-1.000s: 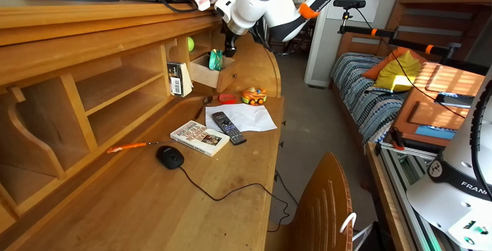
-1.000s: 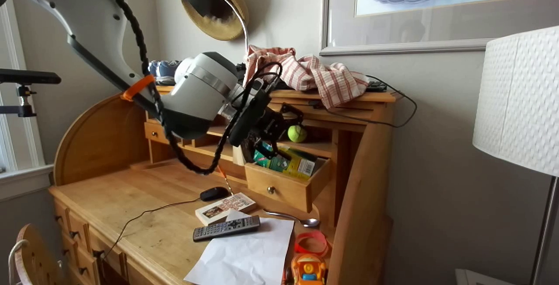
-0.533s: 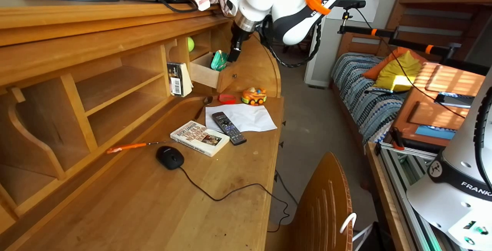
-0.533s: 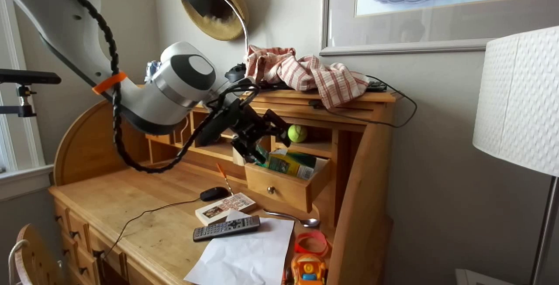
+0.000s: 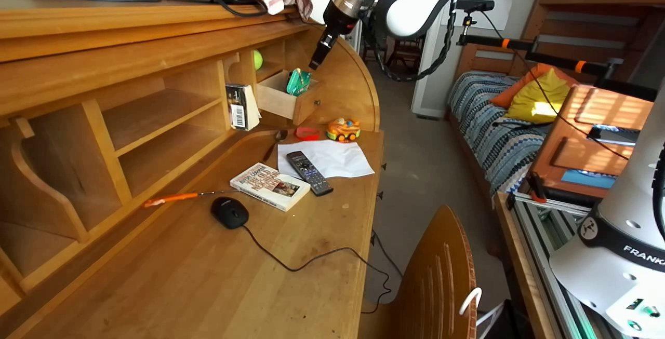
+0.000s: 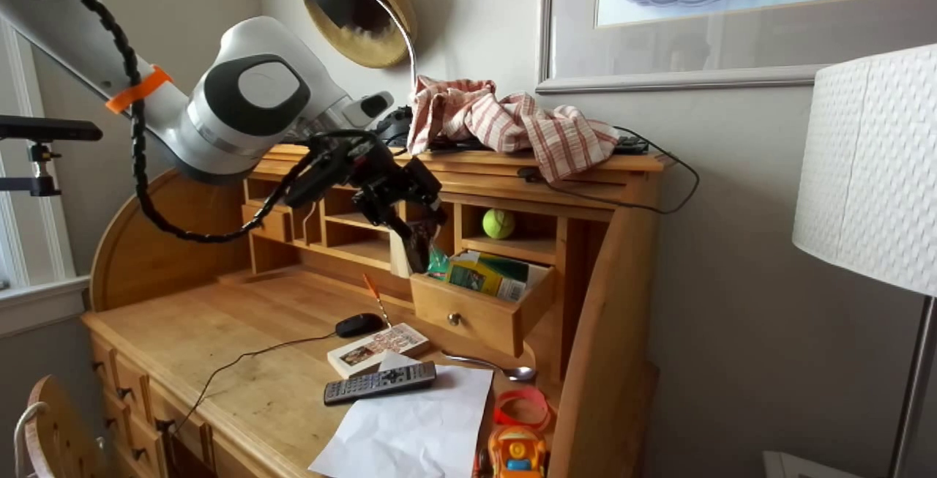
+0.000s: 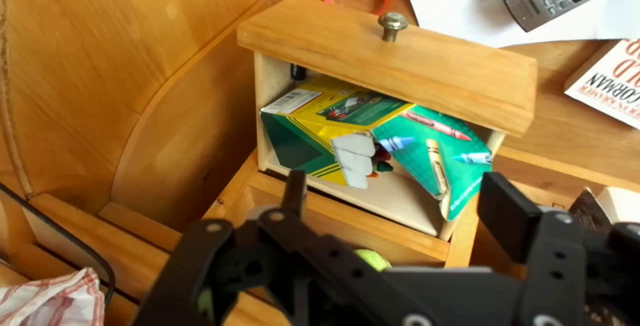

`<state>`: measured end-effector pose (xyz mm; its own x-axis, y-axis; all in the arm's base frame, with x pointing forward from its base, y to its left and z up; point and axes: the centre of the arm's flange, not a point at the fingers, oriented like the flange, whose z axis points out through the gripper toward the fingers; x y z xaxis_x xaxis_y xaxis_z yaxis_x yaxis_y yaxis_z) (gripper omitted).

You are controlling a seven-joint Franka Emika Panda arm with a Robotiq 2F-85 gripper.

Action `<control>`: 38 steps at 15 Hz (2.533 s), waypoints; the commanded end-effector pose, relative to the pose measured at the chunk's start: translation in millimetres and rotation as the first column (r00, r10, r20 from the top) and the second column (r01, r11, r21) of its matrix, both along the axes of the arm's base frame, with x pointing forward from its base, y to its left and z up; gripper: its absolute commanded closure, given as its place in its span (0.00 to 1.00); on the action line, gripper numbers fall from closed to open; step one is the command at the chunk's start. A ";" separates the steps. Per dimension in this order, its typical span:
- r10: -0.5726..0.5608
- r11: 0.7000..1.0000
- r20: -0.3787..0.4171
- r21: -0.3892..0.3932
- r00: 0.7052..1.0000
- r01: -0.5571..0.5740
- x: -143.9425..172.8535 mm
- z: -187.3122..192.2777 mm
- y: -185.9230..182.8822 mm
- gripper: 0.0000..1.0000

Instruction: Put the crayon box in the top right drawer

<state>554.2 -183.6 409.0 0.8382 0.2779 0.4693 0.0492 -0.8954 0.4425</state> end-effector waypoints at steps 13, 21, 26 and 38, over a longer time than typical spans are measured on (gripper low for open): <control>-0.174 0.950 0.075 0.276 0.982 0.147 6.9 -40.2 -6.0 1.00; -0.229 0.923 0.066 0.331 0.971 0.196 67.6 -74.5 -24.3 1.00; -0.271 0.921 0.105 0.316 0.957 0.226 93.2 -82.7 -27.0 1.00; -0.116 0.941 0.057 0.326 0.992 0.092 40.6 -46.3 -13.2 1.00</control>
<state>625.0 -193.7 349.3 0.8069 -0.0018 0.5907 -0.1060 -0.9842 0.1418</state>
